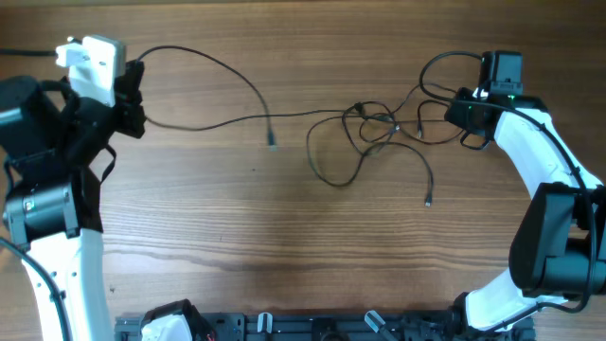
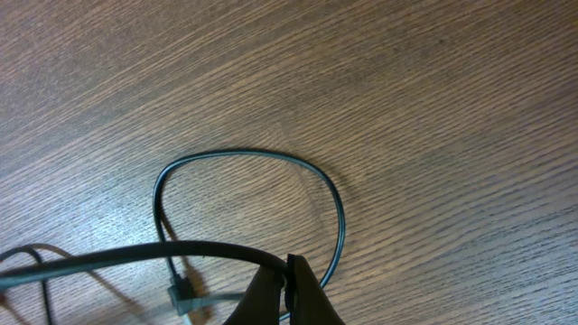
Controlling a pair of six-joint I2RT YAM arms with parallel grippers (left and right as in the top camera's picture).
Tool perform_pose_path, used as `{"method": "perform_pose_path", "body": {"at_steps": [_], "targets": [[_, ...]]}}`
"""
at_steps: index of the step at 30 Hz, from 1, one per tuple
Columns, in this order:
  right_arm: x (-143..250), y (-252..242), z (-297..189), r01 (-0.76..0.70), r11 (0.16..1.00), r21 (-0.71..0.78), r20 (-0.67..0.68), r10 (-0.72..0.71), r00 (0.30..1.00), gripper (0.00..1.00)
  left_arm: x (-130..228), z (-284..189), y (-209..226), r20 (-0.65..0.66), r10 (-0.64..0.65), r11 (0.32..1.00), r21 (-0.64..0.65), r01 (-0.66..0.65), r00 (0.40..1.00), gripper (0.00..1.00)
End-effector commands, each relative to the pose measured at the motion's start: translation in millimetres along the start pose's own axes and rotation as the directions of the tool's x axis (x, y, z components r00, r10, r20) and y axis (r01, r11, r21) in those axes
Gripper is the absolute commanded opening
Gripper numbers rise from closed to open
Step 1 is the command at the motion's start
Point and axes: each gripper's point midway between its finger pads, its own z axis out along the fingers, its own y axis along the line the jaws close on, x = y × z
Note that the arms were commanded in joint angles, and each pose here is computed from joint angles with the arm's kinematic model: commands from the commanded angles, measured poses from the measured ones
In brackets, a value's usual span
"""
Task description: Untangle cables
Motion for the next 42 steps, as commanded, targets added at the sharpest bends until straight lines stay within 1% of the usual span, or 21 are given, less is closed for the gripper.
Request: {"method": "perform_pose_path", "body": {"at_steps": [1,5,9,14,18,21,23,27,31,42], "targets": [[6.1,-5.4,8.6,0.008,1.0,0.021,-0.021,-0.007,1.0,0.05,-14.6,-17.3,9.7,0.042,0.019,0.998,-0.057,-0.017,0.999,0.04],[6.4,-7.1,8.7,0.006,1.0,0.029,-0.022,-0.005,1.0,0.05,-16.1,-23.0,14.3,0.049,0.013,0.997,-0.077,-0.009,0.999,0.04],[7.9,-2.8,8.7,0.005,1.0,0.004,-0.03,-0.004,1.0,0.05,-13.4,-21.4,10.3,0.043,-0.001,0.999,-0.052,0.003,0.999,0.04],[13.8,18.6,7.2,0.008,0.993,-0.119,-0.067,-0.016,0.998,0.05,-12.4,-15.0,-4.3,0.05,-0.033,0.998,0.056,0.03,0.998,0.04],[16.6,37.4,4.1,0.034,0.976,-0.217,-0.078,-0.052,0.996,0.05,-9.4,-9.4,-8.6,0.043,-0.061,0.993,0.102,0.057,0.997,0.04],[20.6,50.8,1.1,0.087,0.957,-0.276,-0.076,-0.112,0.991,0.05,-10.1,-7.6,-18.5,0.049,-0.076,0.983,0.173,0.067,0.996,0.04],[23.0,57.0,0.2,0.102,0.952,-0.287,-0.075,-0.128,0.989,0.05,-12.0,-5.0,-29.3,0.058,-0.077,0.97,0.234,0.062,0.995,0.04],[27.1,69.3,-1.5,0.148,0.94,-0.307,-0.062,-0.175,0.983,0.05,-12.0,4.3,-49.0,0.048,-0.07,0.952,0.3,0.053,0.996,0.04],[26.4,73.4,-2.1,0.155,0.937,-0.313,-0.052,-0.18,0.982,0.04,-13.2,13.6,-82.9,0.038,-0.049,0.919,0.393,0.031,0.998,0.04],[26.6,73.3,-2.0,0.156,0.937,-0.313,-0.053,-0.181,0.982,0.05,-5.9,29.5,-175.6,-0.002,0.011,0.788,0.616,-0.008,1.0,0.04]]}}
